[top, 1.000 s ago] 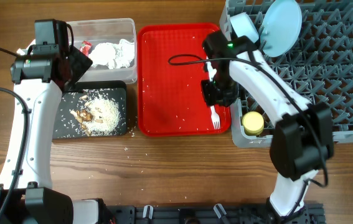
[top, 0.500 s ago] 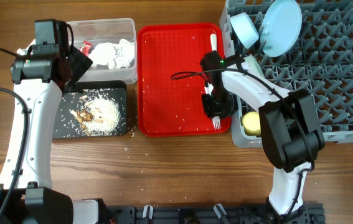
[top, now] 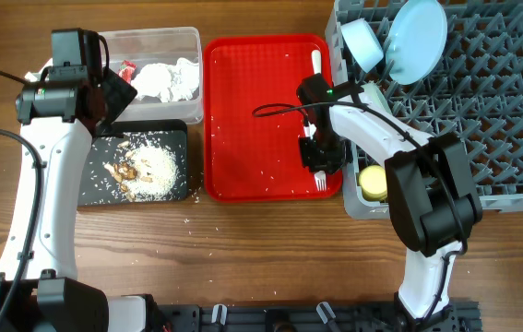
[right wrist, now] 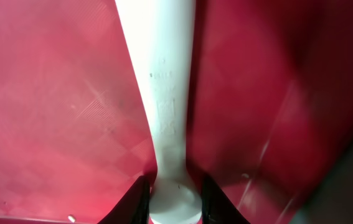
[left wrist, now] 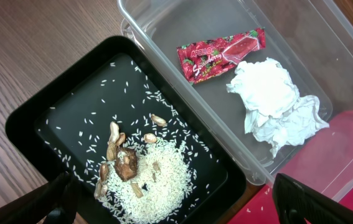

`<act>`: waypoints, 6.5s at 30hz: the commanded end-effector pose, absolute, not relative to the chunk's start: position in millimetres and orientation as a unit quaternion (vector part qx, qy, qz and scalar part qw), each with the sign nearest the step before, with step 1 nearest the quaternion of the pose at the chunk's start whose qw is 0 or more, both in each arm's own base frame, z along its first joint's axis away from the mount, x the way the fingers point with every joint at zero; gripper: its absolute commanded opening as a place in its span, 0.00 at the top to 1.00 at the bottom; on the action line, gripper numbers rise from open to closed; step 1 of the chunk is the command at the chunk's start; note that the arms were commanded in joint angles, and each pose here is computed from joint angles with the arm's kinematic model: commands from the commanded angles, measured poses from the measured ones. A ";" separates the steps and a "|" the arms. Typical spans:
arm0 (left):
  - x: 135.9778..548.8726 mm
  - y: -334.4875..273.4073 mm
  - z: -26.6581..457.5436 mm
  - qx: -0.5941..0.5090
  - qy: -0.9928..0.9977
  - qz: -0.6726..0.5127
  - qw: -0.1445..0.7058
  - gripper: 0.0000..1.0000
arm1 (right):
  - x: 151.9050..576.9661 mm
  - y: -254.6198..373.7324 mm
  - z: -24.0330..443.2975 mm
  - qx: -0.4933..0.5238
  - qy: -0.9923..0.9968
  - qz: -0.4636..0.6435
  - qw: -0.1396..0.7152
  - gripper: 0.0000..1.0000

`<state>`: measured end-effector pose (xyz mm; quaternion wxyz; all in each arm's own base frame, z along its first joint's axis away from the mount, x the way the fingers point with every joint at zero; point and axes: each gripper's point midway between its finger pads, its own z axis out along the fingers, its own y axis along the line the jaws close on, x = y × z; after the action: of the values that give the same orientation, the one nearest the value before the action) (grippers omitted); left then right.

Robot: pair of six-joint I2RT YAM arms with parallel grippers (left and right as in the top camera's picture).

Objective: Sort waste into correct bins and load items into the dishwasher rack

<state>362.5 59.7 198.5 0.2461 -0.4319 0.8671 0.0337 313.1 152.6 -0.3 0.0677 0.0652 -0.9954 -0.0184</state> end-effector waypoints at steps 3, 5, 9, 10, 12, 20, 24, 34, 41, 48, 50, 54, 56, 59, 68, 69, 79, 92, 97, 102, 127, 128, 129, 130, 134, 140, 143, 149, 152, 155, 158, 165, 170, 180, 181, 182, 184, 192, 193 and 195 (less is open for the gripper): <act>363.7 60.8 200.0 -0.440 0.862 0.031 0.248 0.00 | 330.8 167.0 56.4 0.090 -0.994 -0.056 0.013 0.96; 363.7 60.8 200.0 -0.440 0.862 0.031 0.248 0.00 | 336.9 169.7 86.0 0.094 -0.993 -0.068 -0.023 0.96; 363.7 60.8 200.0 -0.440 0.862 0.031 0.248 0.00 | 337.2 169.3 129.4 0.094 -0.989 -0.086 -0.079 0.96; 363.8 60.8 200.1 -0.440 0.862 0.031 0.248 0.00 | 337.5 166.2 141.4 0.091 -0.987 -0.087 -0.095 0.96; 363.7 60.8 200.0 -0.440 0.862 0.031 0.248 0.00 | 340.8 145.5 170.4 0.058 -0.985 -0.081 -0.138 0.96; 363.7 60.8 200.0 -0.440 0.862 0.031 0.248 0.00 | 356.2 -23.5 202.9 -0.274 -0.938 0.023 -0.210 0.96; 363.7 60.8 200.0 -0.440 0.862 0.031 0.248 0.00 | 362.3 -51.6 175.4 -0.345 -0.915 0.007 -0.209 0.96; 363.7 60.8 200.0 -0.440 0.862 0.031 0.248 0.00 | 362.8 -19.6 159.5 -0.281 -0.940 -0.067 -0.182 0.53; 363.7 60.8 200.0 -0.440 0.862 0.031 0.248 0.00 | 367.0 19.7 200.8 -0.181 -0.952 -0.088 -0.230 0.51; 363.7 60.8 200.0 -0.440 0.862 0.031 0.248 0.00 | 396.1 139.4 237.0 -0.018 -0.938 -0.084 -0.336 0.48; 363.8 60.8 200.1 -0.440 0.862 0.031 0.248 0.00 | 409.1 160.6 223.2 -0.001 -0.940 -0.084 -0.332 0.48; 363.8 60.8 200.1 -0.440 0.862 0.031 0.248 0.00 | 456.5 193.8 217.3 0.044 -0.951 -0.083 -0.293 0.47; 363.7 60.8 200.0 -0.440 0.862 0.031 0.248 0.00 | 481.7 198.4 216.7 0.054 -0.955 -0.057 -0.286 0.47; 363.7 60.8 200.0 -0.440 0.862 0.031 0.248 0.00 | 512.8 193.5 196.3 0.049 -0.960 -0.009 -0.275 0.46; 363.7 60.8 200.0 -0.440 0.862 0.031 0.248 0.00 | 539.5 161.6 120.0 0.011 -0.975 0.020 -0.222 0.47; 363.7 60.8 200.0 -0.440 0.862 0.031 0.248 0.00 | 539.9 161.3 111.2 0.017 -0.976 0.024 -0.215 0.47; 363.7 60.8 200.0 -0.440 0.862 0.031 0.248 0.00 | 528.8 152.5 49.0 0.022 -0.987 0.059 -0.149 0.48; 363.7 60.8 200.0 -0.440 0.862 0.031 0.248 0.00 | 517.5 150.3 8.3 0.031 -0.991 0.072 -0.104 0.54; 363.7 60.8 200.0 -0.440 0.862 0.031 0.248 0.00 | 515.2 157.5 6.8 0.036 -0.993 0.052 -0.097 0.63; 363.7 60.8 200.0 -0.440 0.862 0.031 0.248 0.00 | 508.4 159.6 -9.2 0.040 -0.995 0.046 -0.075 0.65; 363.7 60.8 200.0 -0.440 0.862 0.031 0.248 0.00 | 462.4 215.0 51.6 0.098 -0.994 -0.030 -0.044 0.96; 363.7 60.8 200.0 -0.440 0.862 0.031 0.248 0.00 | 461.9 214.8 70.0 0.101 -0.993 -0.035 -0.058 0.96; 363.7 60.8 200.0 -0.440 0.862 0.031 0.248 0.00 | 460.5 214.3 91.4 0.108 -0.991 -0.040 -0.073 0.96; 363.7 60.8 200.0 -0.440 0.862 0.031 0.248 0.00 | 458.6 213.1 107.6 0.109 -0.990 -0.042 -0.084 0.96; 363.7 60.8 200.0 -0.440 0.862 0.031 0.248 0.00 | 441.4 202.6 198.2 0.114 -0.980 -0.063 -0.154 0.96; 363.7 60.8 200.0 -0.440 0.862 0.031 0.248 0.00 | 413.5 142.8 280.9 0.047 -0.974 -0.058 -0.212 0.96; 363.7 60.8 200.0 -0.440 0.862 0.031 0.248 0.00 | 399.9 77.2 292.6 -0.038 -0.979 -0.027 -0.199 0.96; 363.7 60.8 200.0 -0.440 0.862 0.031 0.248 0.00 | 394.1 0.4 260.8 -0.140 -0.980 -0.018 -0.143 0.96; 363.7 60.8 200.0 -0.440 0.862 0.031 0.248 0.00 | 372.7 -31.4 214.7 -0.197 -0.979 -0.004 -0.061 0.96; 363.7 60.8 200.0 -0.440 0.862 0.031 0.248 0.00 | 354.6 -45.6 179.8 -0.220 -0.976 0.002 -0.005 0.96; 363.7 60.8 200.0 -0.440 0.862 0.031 0.248 0.00 | 349.1 -47.5 160.7 -0.226 -0.974 0.004 0.014 0.96; 363.7 60.8 200.0 -0.440 0.862 0.031 0.248 0.00 | 350.3 -48.3 145.8 -0.234 -0.972 0.007 0.016 0.71; 363.7 60.8 200.0 -0.440 0.862 0.031 0.248 0.00 | 353.8 -48.5 150.5 -0.212 -0.977 0.004 0.005 0.66; 363.7 60.8 200.0 -0.440 0.862 0.031 0.248 0.00 | 311.9 29.7 300.6 -0.040 -0.968 -0.117 -0.219 0.01; 363.8 60.8 200.1 -0.440 0.862 0.031 0.248 0.00 | 303.8 39.7 315.0 -0.049 -0.960 -0.142 -0.237 0.00; 363.8 60.8 200.1 -0.440 0.862 0.031 0.248 0.00 | 292.8 47.9 329.7 -0.071 -0.950 -0.168 -0.252 0.00; 363.7 60.8 200.0 -0.440 0.862 0.031 0.248 0.00 | 273.4 49.6 351.8 -0.120 -0.933 -0.190 -0.280 0.00; 363.7 60.8 200.0 -0.440 0.862 0.031 0.248 0.00 | 237.0 19.9 405.6 -0.044 -0.896 -0.085 -0.433 0.01; 363.7 60.8 200.0 -0.440 0.862 0.031 0.248 0.00 | 236.6 19.1 412.2 -0.032 -0.887 -0.079 -0.453 0.00; 363.8 60.8 200.1 -0.440 0.862 0.031 0.248 0.00 | 239.6 17.7 416.9 -0.024 -0.874 -0.072 -0.480 0.00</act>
<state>362.5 59.7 198.5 0.2461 -0.4319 0.8671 0.0337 243.4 23.8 411.3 -0.4456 -0.0583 -0.8868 -0.1076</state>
